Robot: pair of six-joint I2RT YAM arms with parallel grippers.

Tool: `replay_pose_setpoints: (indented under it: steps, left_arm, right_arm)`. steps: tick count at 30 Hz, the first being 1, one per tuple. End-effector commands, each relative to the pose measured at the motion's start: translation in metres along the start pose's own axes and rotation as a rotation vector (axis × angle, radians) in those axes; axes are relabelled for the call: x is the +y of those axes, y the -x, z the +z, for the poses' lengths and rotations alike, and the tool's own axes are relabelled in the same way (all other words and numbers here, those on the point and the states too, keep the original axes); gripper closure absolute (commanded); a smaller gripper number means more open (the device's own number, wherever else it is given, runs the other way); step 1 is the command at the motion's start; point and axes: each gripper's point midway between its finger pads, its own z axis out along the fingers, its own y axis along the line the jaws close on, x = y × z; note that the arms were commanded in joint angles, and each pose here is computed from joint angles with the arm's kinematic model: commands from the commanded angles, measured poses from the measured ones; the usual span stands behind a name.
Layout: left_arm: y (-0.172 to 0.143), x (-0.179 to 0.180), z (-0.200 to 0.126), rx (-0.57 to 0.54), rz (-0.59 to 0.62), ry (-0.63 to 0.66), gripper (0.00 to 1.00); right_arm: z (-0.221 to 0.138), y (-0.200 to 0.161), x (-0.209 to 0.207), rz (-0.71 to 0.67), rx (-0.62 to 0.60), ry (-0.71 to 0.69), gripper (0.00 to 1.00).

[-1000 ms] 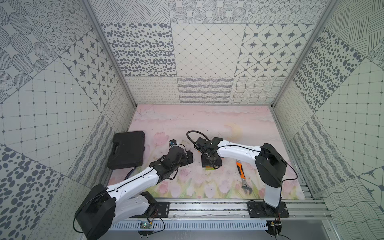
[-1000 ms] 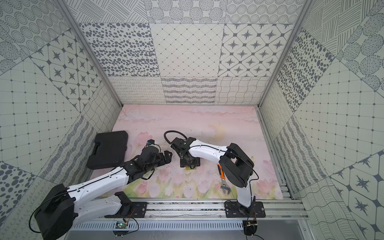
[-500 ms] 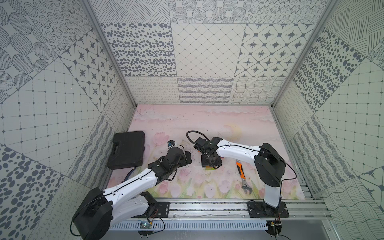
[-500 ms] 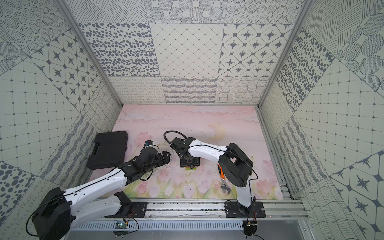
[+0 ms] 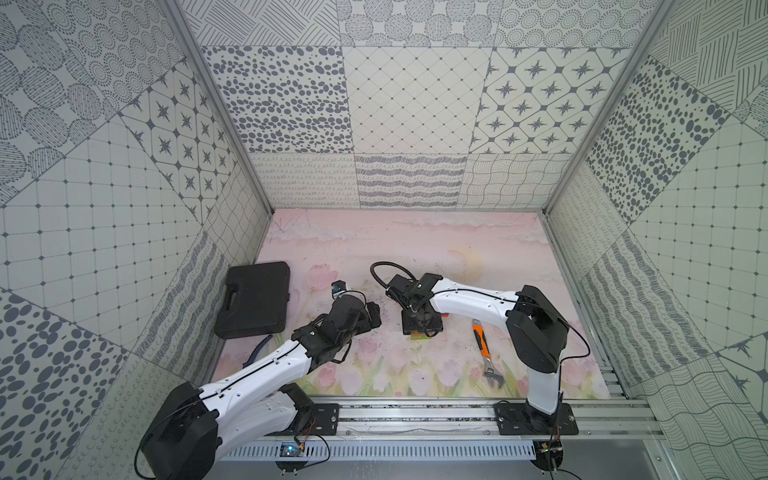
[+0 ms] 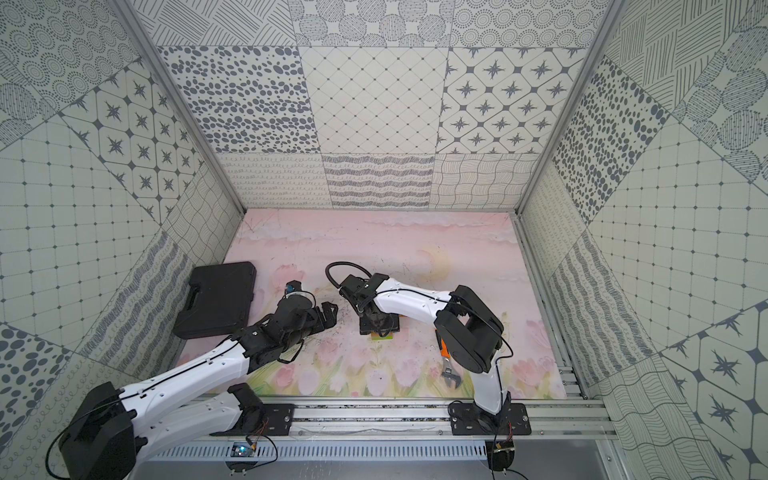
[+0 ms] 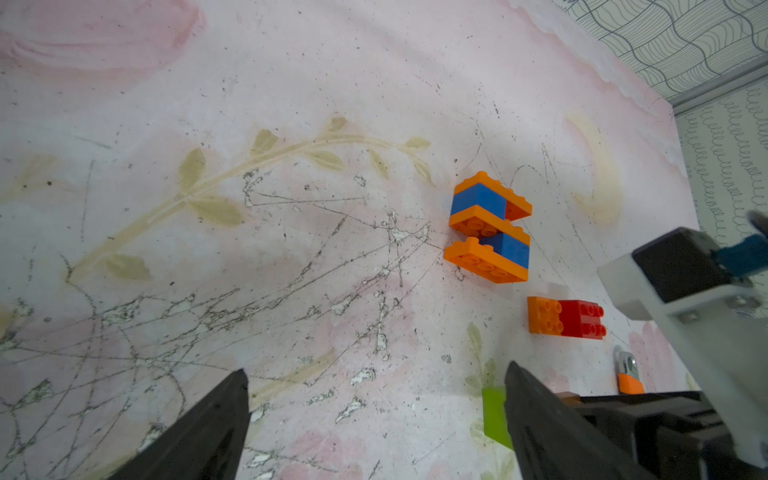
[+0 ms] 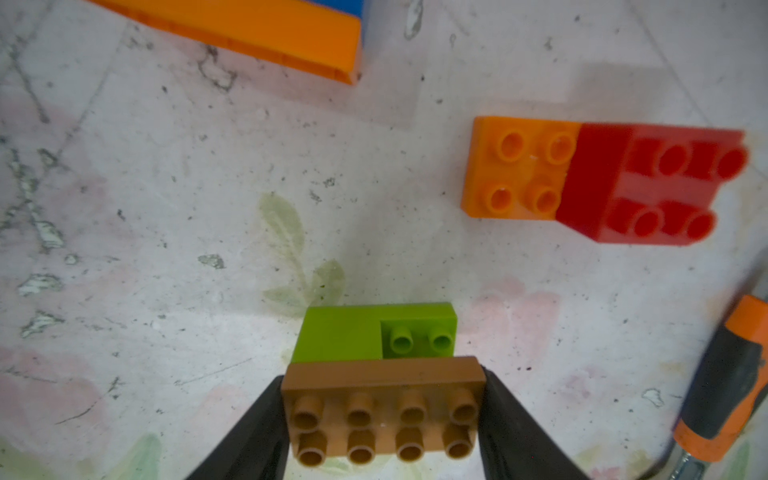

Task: Assemble the number 5 with lego
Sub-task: Assemble the lego brick with the lego brick, then pick up the lego brick from the center of the board.

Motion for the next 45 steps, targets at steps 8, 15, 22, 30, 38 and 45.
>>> replay_pose_setpoints:
  steps: [8,15,22,30,38,45]
  left_arm:
    - [0.006,0.004,-0.008,-0.026,0.027,0.017,0.01]
    - [0.005,0.004,-0.008,-0.02,0.02,0.011,0.01]
    - [0.005,0.0,-0.008,-0.013,0.016,0.0,0.01]
    - [0.007,-0.001,-0.008,-0.008,0.022,0.006,0.01]
    - [0.015,-0.021,-0.007,-0.004,0.109,-0.042,0.01]
    - [0.022,-0.07,-0.002,0.037,0.209,-0.208,0.01]
  right_arm:
    - [0.005,-0.005,-0.01,-0.006,-0.017,-0.028,0.13]
    - [0.021,-0.004,-0.002,0.001,-0.021,0.052,0.12]
    - [0.038,0.0,-0.002,-0.05,0.009,0.017,0.16]
    - [0.034,-0.007,-0.007,-0.021,0.011,0.035,0.32]
    - [-0.025,0.009,-0.023,-0.012,-0.099,0.065,0.38]
    - [-0.05,0.04,-0.056,0.079,-0.163,0.135,0.38]
